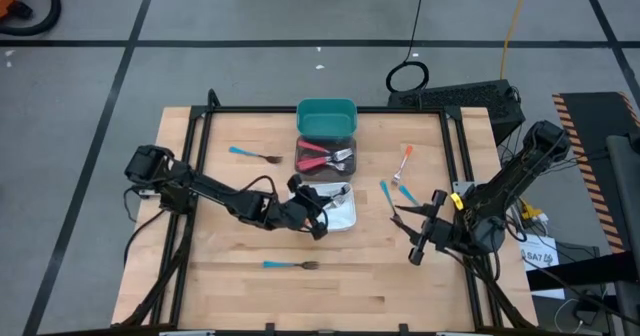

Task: Sort silverware by color (type)
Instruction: Put the bottom orange fork into the white bin

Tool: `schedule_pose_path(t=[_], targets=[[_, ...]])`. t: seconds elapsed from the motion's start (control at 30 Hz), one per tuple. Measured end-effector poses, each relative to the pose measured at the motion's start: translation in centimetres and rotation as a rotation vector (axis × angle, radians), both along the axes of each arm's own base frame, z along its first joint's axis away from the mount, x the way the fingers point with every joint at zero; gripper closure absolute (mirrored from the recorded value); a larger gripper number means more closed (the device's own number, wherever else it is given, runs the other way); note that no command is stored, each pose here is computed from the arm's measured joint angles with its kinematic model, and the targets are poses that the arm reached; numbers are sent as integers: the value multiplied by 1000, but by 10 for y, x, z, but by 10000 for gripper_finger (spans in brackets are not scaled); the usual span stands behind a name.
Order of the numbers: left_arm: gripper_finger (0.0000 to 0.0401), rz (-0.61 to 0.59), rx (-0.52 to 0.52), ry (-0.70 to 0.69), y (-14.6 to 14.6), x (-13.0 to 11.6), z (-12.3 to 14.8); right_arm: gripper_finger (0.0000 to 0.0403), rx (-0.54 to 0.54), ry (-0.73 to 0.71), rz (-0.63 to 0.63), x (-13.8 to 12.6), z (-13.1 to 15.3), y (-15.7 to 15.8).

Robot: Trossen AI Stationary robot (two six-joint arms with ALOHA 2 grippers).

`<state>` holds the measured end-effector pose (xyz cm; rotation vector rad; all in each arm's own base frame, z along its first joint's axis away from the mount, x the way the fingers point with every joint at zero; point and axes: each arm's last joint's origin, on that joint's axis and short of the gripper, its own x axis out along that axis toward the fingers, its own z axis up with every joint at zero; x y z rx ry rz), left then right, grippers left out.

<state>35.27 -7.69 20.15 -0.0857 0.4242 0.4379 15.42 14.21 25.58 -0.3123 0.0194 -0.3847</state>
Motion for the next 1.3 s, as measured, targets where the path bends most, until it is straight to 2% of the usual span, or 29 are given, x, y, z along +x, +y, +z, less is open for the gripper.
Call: schedule_pose_path(t=[0.3,0.5,0.63,0.77,0.9,1.03,1.2,1.3], targets=[[400,37,-55,43,-1,2,-19,262,6,-2,-9,2,0,-2],[400,56,-78,44,1,3,-21,262,10,-2,-9,2,-1,-2],[400,55,-90,52,-2,3,-19,262,22,-7,-8,2,-1,-2],[400,99,-126,105,-3,7,-8,262,26,-8,-8,2,-1,-2],[400,119,-119,141,-5,9,4,262,25,-7,-8,2,-1,-2],[400,157,-116,138,-7,7,4,262,23,-6,-8,2,-1,-2],[400,268,-177,212,1,-3,-5,262,22,-5,-8,2,-1,-2],[400,278,-170,241,2,-5,-7,262,20,-3,-8,2,-1,-2]])
